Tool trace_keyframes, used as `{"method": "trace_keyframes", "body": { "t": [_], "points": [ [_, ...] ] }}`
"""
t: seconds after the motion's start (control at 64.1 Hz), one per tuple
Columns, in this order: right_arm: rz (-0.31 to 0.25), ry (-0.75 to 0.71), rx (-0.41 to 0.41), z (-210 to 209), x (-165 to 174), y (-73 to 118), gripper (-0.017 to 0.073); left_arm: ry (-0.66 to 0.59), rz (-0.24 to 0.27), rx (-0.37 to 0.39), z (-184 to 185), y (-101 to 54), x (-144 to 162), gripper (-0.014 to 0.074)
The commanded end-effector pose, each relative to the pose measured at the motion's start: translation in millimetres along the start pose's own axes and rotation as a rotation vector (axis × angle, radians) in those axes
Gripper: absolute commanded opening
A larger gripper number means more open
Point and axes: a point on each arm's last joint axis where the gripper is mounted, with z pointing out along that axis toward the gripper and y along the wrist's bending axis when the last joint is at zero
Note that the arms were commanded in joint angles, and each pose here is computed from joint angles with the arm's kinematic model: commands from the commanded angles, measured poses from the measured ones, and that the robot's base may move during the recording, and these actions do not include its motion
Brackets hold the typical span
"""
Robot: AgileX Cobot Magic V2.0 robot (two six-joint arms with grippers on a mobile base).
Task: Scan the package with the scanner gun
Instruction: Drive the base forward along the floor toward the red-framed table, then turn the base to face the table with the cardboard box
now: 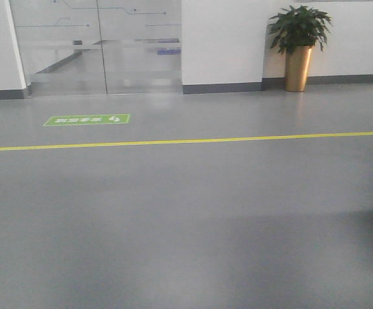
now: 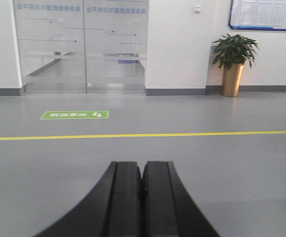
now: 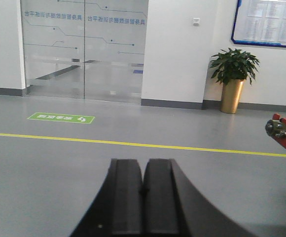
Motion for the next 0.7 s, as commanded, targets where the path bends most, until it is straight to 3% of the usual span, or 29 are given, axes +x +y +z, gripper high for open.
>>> {"method": "trace_keyframes", "body": {
  "t": [0.0,0.687],
  "points": [
    [0.004,-0.025,-0.004,-0.3,-2.1,0.2,-0.0168,-0.019,-0.003,0.004,-0.3,-0.2,-2.2,-0.0111],
    [0.004,-0.025,-0.004,-0.3,-2.1,0.2,-0.0168,-0.019,-0.003,0.004,-0.3,-0.2,-2.2,-0.0111]
  ]
}}
